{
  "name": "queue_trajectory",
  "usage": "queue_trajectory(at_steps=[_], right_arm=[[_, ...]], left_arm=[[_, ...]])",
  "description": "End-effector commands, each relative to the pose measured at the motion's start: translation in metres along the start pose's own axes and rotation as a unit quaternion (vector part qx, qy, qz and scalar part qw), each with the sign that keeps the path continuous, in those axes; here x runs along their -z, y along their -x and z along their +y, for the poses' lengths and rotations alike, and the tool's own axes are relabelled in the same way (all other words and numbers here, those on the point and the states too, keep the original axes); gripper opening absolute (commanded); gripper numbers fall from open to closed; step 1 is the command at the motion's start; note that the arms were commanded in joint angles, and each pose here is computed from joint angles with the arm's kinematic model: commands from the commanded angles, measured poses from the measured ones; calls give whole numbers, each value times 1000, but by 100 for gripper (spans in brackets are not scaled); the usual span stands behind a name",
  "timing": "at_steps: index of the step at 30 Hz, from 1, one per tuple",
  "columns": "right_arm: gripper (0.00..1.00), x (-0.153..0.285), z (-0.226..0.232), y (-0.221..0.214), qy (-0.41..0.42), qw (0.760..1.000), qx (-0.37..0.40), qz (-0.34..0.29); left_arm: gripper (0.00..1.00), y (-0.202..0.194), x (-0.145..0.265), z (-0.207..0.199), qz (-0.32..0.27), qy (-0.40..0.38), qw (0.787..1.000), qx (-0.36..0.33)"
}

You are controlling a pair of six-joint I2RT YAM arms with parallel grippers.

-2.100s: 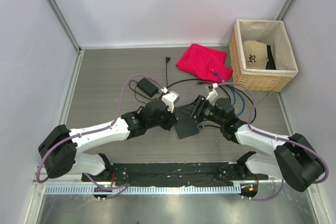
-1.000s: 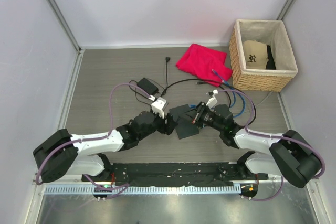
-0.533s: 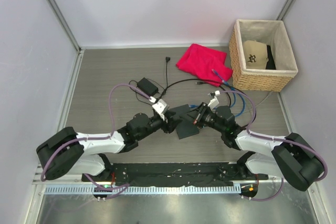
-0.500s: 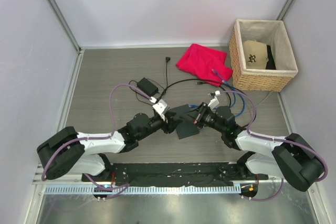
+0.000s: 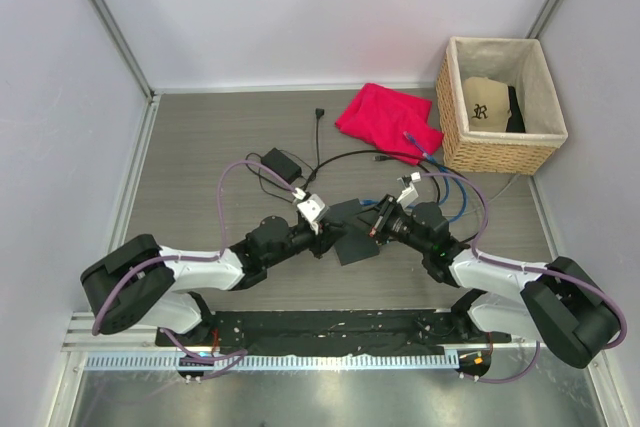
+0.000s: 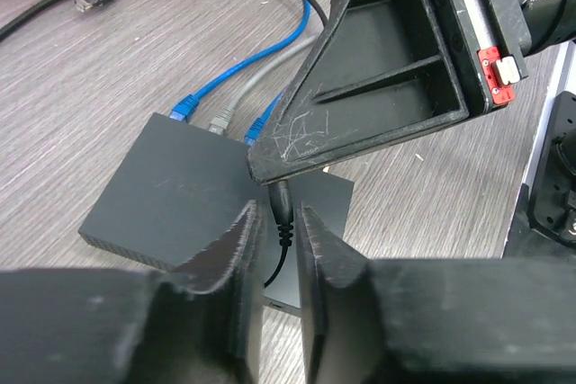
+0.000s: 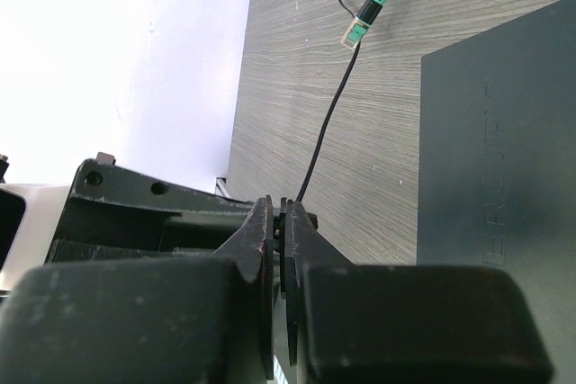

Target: Insert the plug into the switch port

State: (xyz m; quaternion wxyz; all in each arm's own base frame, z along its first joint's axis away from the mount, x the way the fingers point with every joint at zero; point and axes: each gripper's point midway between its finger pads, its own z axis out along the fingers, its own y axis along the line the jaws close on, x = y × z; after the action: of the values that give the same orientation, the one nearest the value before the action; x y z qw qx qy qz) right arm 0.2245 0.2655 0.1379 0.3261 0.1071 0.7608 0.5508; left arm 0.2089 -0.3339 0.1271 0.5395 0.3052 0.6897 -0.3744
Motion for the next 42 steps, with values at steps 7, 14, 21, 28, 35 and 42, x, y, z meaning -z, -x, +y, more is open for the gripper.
queue_trajectory(at_steps=[7, 14, 21, 28, 35, 42], right_arm=[[1, -1, 2, 3, 7, 1000, 7, -12], [33, 1, -9, 5, -33, 997, 73, -2], [60, 24, -47, 30, -185, 966, 179, -16], [68, 34, -66, 40, -243, 945, 221, -16], [70, 27, -73, 37, -250, 937, 245, 12], [70, 22, -78, 37, -256, 934, 249, 22]], left_arm=[[0, 31, 3, 2, -55, 7, 998, -1], [0, -3, 18, 13, 34, 35, 999, -10], [0, -23, 33, 16, 88, 44, 995, -12], [0, -56, 31, 13, 125, 26, 992, -3], [0, -86, 23, 16, 154, 12, 987, -35], [0, -101, 20, 7, 182, -13, 982, -56]])
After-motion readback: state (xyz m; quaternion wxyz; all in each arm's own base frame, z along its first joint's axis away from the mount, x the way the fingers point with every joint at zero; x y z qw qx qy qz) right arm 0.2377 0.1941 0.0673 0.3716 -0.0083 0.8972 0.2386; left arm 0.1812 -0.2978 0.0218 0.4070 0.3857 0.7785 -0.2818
